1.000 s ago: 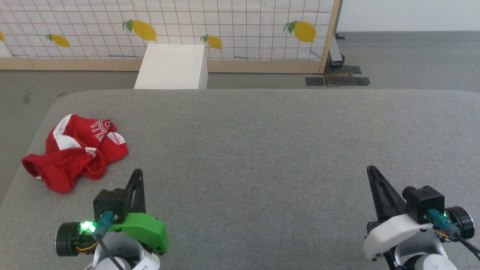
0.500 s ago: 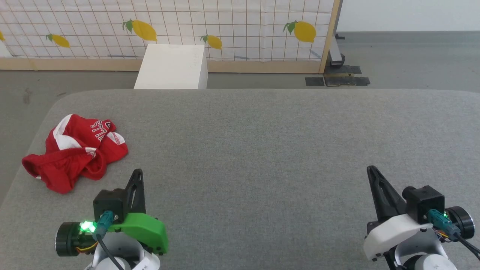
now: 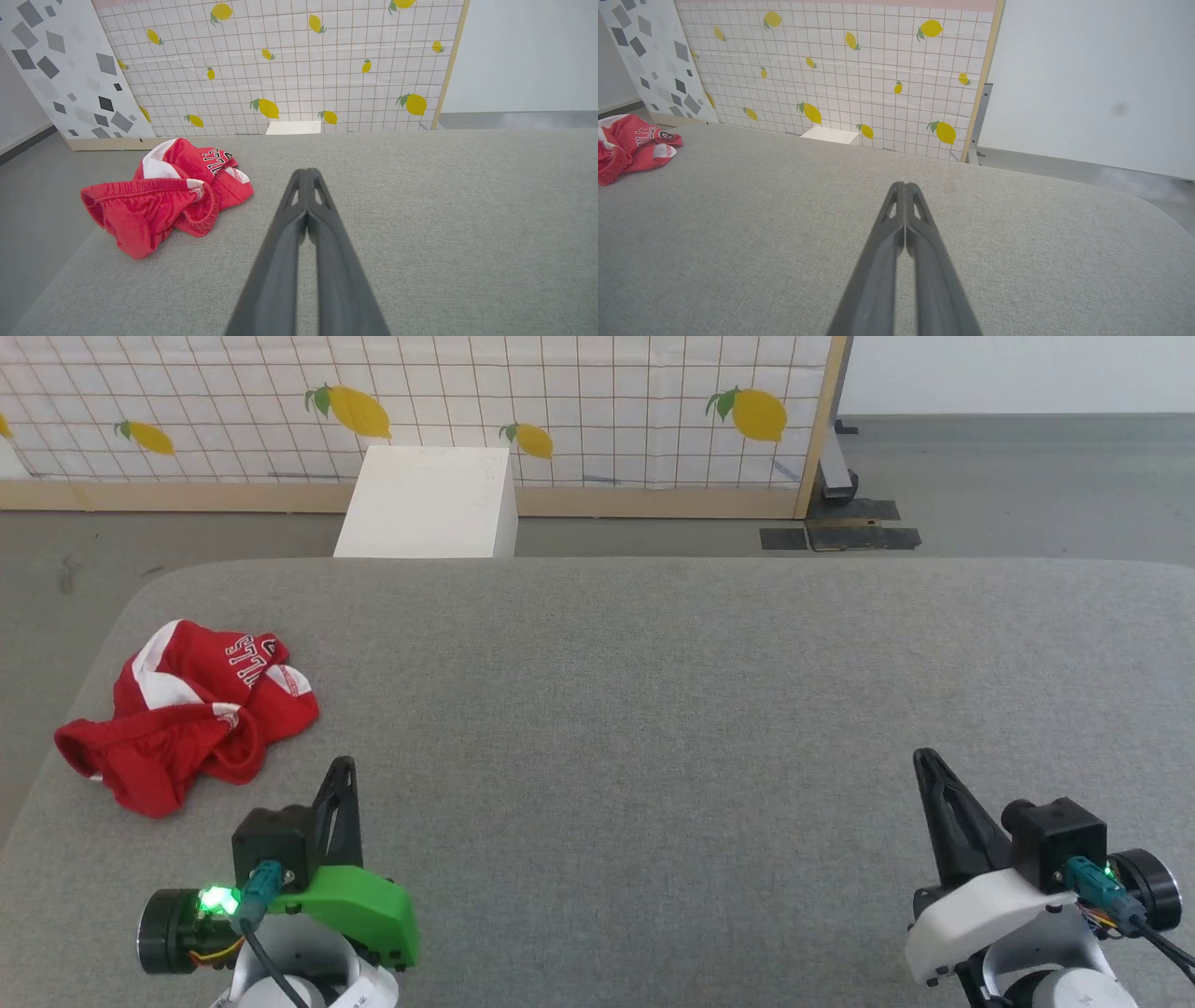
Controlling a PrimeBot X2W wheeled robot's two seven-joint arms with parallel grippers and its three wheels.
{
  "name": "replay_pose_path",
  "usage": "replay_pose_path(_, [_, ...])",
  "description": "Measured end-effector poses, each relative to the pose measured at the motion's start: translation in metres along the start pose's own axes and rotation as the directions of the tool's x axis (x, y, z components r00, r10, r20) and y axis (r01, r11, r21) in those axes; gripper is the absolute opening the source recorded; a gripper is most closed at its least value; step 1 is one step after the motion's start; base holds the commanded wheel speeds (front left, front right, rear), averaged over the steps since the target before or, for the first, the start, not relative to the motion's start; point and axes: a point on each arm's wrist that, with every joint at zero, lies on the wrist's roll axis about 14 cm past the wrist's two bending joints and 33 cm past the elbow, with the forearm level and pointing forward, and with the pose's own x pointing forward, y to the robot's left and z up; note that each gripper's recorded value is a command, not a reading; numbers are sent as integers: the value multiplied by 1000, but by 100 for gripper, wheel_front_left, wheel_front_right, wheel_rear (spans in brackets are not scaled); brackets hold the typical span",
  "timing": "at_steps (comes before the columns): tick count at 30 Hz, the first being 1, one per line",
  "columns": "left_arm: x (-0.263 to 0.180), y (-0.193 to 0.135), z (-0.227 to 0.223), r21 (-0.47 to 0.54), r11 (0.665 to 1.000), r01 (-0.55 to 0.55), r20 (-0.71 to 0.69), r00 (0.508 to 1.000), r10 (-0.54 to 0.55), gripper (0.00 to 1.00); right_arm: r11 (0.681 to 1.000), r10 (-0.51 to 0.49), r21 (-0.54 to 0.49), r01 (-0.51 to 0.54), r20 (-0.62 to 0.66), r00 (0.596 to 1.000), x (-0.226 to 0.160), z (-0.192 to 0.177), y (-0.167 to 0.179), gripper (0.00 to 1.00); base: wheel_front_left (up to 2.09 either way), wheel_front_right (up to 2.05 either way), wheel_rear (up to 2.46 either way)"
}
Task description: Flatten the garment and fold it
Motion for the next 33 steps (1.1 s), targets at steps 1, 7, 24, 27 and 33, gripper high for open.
replay_pose_path(1, [0,0,0,0,1000,0,0,1000,0,0,1000,0,0,0,0,1000,0,0,0,0,0,0,0])
replay_pose_path(7, [0,0,0,0,1000,0,0,1000,0,0,1000,0,0,0,0,1000,0,0,0,0,0,0,0])
replay_pose_path(24, [0,-1,0,0,1000,3,0,1000,-3,100,1000,-1,0,1,0,1000,0,0,0,100,0,0,0])
replay_pose_path(27, [0,-2,0,0,1000,5,0,1000,-5,100,1000,-1,0,1,0,1000,0,0,0,100,0,0,0])
replay_pose_path(33, [0,-2,0,0,1000,6,0,1000,-6,100,1000,-1,-1,1,0,1000,0,0,-1,100,0,0,0])
